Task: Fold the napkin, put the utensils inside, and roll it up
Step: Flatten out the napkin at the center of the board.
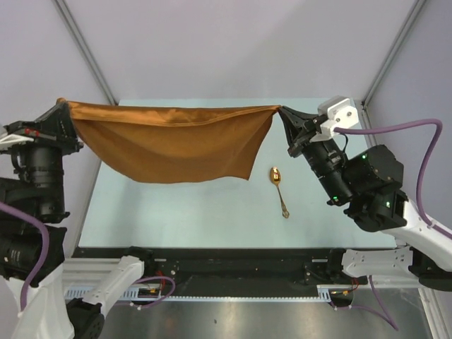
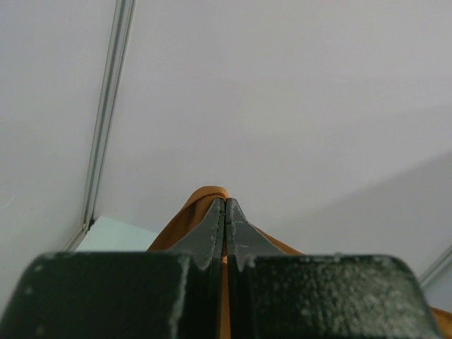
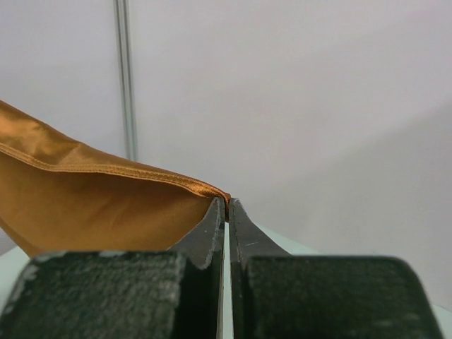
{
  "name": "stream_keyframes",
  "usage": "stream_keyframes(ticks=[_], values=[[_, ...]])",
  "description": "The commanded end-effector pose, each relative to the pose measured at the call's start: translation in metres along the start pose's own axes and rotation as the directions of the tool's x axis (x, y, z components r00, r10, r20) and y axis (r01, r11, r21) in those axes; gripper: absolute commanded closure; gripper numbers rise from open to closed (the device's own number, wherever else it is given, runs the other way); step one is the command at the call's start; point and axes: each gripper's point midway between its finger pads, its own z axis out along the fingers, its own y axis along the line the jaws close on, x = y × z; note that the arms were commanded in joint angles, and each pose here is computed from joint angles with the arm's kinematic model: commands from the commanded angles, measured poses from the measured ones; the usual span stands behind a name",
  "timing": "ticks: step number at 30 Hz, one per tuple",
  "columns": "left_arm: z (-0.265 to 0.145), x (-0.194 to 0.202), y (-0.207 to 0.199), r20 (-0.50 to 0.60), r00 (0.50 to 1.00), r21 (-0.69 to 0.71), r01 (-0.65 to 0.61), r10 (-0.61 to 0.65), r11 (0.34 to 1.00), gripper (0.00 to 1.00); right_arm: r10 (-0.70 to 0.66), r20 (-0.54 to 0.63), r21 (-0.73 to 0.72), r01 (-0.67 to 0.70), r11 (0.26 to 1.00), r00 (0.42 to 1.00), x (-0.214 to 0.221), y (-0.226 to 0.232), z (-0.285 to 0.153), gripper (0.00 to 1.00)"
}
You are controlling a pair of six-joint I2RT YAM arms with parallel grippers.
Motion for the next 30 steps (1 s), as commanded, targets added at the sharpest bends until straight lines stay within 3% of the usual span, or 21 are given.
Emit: stream_keyframes(ticks=[1,9,12,13,14,19,20,21,23,24,25,26,27,29,30], values=[[-0.010,-0.017,-0.007,0.033,0.999,0.044,0.016,-0.018,0.999,0.98,0.023,0.077,0.031,-0.025,0.999,0.997,-0.035,-0.017,-0.010,1.00],[0.009,0.006,-0.018,-0.032,0.999,0.070,0.039,-0.037,0.997,0.98,0.018,0.059,0.065,-0.022,0.998,0.998,-0.033,-0.017,0.000,1.00],[0.033,0.038,-0.020,-0.094,0.995,0.054,0.035,-0.030,0.998,0.97,0.017,0.019,0.113,-0.019,0.993,1.000,-0.009,-0.028,0.027,1.00],[0.042,0.055,-0.018,-0.128,0.992,0.038,0.026,-0.020,0.999,0.98,0.023,-0.019,0.107,-0.021,0.994,1.000,0.009,-0.028,0.043,1.00],[0.060,0.081,-0.018,-0.180,0.984,0.019,0.007,-0.004,1.000,0.98,0.005,-0.034,0.112,-0.001,0.994,0.999,0.025,-0.056,0.060,1.00],[0.124,0.188,0.000,-0.365,0.929,-0.041,-0.076,0.056,0.996,0.99,0.123,-0.188,0.113,-0.103,0.988,0.974,0.125,-0.098,0.119,1.00],[0.132,0.208,-0.002,-0.414,0.909,-0.013,-0.063,0.052,0.998,1.00,0.133,-0.263,0.073,-0.118,0.990,0.956,0.169,-0.094,0.138,1.00],[0.151,0.254,0.018,-0.506,0.861,-0.051,-0.093,0.054,0.994,1.00,0.137,-0.285,0.066,-0.124,0.990,0.949,0.187,-0.100,0.149,1.00],[0.168,0.289,0.026,-0.574,0.818,-0.064,-0.091,0.038,0.994,1.00,0.161,-0.321,0.085,-0.141,0.986,0.933,0.219,-0.119,0.170,1.00],[0.176,0.305,0.029,-0.599,0.800,-0.055,-0.088,0.038,0.995,1.00,0.172,-0.382,0.077,-0.154,0.985,0.908,0.263,-0.121,0.185,1.00],[0.190,0.342,0.037,-0.650,0.759,-0.054,-0.101,0.042,0.993,0.99,0.176,-0.391,0.089,-0.153,0.984,0.903,0.278,-0.131,0.196,1.00],[0.198,0.357,0.039,-0.670,0.741,-0.049,-0.098,0.041,0.994,0.97,0.178,-0.409,0.088,-0.156,0.984,0.895,0.295,-0.136,0.204,1.00],[0.207,0.372,0.040,-0.685,0.728,-0.032,-0.089,0.043,0.995,0.93,0.189,-0.471,0.089,-0.167,0.982,0.861,0.347,-0.136,0.212,1.00],[0.229,0.423,0.053,-0.739,0.672,-0.041,-0.106,0.041,0.994,0.83,0.217,-0.465,0.117,-0.184,0.976,0.858,0.365,-0.151,0.231,1.00],[0.234,0.443,0.060,-0.762,0.647,-0.049,-0.112,0.035,0.992,0.69,0.237,-0.522,0.129,-0.199,0.971,0.819,0.411,-0.152,0.233,1.00]])
